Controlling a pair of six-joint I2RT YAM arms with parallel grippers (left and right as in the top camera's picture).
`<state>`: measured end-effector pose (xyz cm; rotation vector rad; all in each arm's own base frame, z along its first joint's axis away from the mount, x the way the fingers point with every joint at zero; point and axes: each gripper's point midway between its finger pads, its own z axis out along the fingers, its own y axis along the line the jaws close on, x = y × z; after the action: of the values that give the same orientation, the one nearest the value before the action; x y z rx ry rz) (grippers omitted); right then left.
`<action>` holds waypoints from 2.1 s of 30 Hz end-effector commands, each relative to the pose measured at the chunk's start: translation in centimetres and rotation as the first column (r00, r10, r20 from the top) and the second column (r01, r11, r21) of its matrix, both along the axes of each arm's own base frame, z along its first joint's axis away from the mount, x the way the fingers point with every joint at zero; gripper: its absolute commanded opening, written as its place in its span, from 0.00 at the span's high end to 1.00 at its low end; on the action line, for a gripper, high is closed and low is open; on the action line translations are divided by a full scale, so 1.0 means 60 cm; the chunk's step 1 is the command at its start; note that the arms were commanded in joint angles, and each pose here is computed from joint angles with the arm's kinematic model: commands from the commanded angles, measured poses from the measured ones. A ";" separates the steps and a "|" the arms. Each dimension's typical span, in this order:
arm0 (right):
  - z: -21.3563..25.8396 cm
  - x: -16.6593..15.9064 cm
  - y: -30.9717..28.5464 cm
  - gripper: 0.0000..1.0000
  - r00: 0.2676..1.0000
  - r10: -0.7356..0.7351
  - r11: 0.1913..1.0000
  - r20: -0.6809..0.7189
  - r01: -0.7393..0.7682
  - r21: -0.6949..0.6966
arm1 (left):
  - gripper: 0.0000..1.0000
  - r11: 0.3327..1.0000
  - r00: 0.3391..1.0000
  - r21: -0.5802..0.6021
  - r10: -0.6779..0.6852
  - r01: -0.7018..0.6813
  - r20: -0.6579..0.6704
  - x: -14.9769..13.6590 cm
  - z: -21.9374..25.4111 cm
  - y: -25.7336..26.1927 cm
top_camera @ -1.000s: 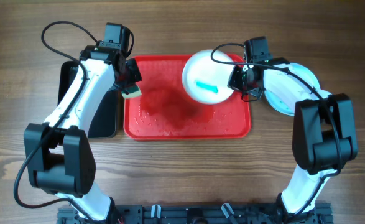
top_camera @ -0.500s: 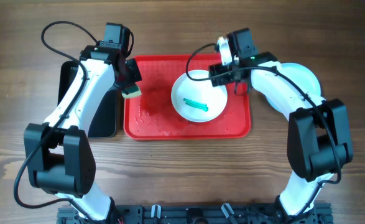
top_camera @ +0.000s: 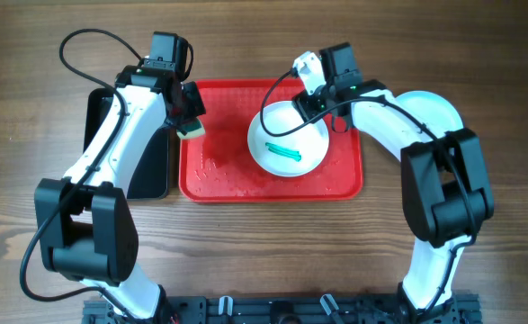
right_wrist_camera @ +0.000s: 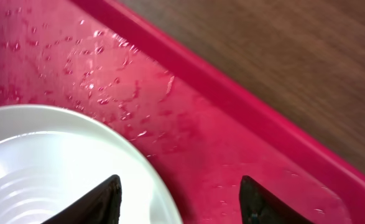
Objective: Clean dirty plates on tray and stack at the side
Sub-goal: 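Grasp the top plate with the right gripper and drag it to tray center, then scrub the third plate with the sponge in the left gripper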
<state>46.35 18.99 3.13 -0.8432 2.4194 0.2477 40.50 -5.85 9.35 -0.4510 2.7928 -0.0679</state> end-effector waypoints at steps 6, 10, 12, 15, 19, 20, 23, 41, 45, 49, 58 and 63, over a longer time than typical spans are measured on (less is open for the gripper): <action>-0.073 -0.037 -0.006 0.90 0.989 -0.040 0.997 -0.140 0.030 -0.071 | 0.96 1.000 1.000 -0.020 0.013 -0.013 0.013 0.006 0.007 -0.005; -0.074 -0.075 -0.033 0.96 0.941 -0.214 0.976 -0.261 0.191 -0.108 | 0.96 1.000 1.000 -0.020 0.013 -0.013 0.012 0.005 0.007 -0.005; -0.061 -0.108 -0.044 0.96 0.870 -0.344 0.939 -0.353 0.322 -0.121 | 0.96 1.000 1.000 -0.020 0.013 -0.013 0.013 0.006 0.007 -0.005; -0.048 -0.167 -0.030 0.96 0.680 -0.483 0.851 -0.551 0.513 -0.112 | 0.96 1.000 1.000 -0.020 0.013 -0.013 0.012 0.005 0.007 -0.005; -0.056 -0.175 -0.003 0.95 0.550 -0.525 0.758 -0.649 0.650 -0.062 | 0.96 1.000 1.000 -0.021 0.013 -0.012 0.012 0.005 0.007 -0.005; -0.062 -0.177 -0.004 0.91 0.521 -0.544 0.735 -0.657 0.674 -0.074 | 0.96 1.000 1.000 -0.029 0.010 -0.009 0.011 0.005 0.007 -0.007; -0.071 -0.175 -0.003 0.84 0.520 -0.544 0.735 -0.659 0.674 -0.075 | 0.96 0.999 1.000 -0.038 0.007 -0.007 0.009 0.005 0.007 -0.010; -0.071 -0.191 0.038 0.96 0.609 -0.411 0.833 -0.678 0.554 -0.007 | 0.96 0.911 0.914 -0.072 -0.406 0.406 0.017 -0.006 -0.086 -0.157; -0.071 -0.190 0.038 0.96 0.609 -0.412 0.832 -0.678 0.555 -0.007 | 0.96 0.912 0.909 -0.081 -0.409 0.402 -0.086 -0.023 -0.155 -0.155; -0.071 -0.190 0.039 0.96 0.609 -0.411 0.832 -0.678 0.555 -0.006 | 0.96 0.904 0.896 -0.094 -0.426 0.416 -0.125 -0.043 -0.186 -0.190; -0.071 -0.191 0.038 0.96 0.609 -0.411 0.832 -0.678 0.554 -0.007 | 0.96 0.649 0.689 -0.460 -0.717 0.606 -0.102 -0.152 -0.171 -0.302; -0.071 -0.191 0.038 0.96 0.609 -0.411 0.832 -0.678 0.554 -0.007 | 0.96 0.932 0.951 0.252 -0.203 0.261 -0.234 -0.059 -0.198 -0.082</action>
<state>36.03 21.21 0.26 0.1053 3.0428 0.6604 34.40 -22.04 0.42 0.4388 3.0217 -0.5809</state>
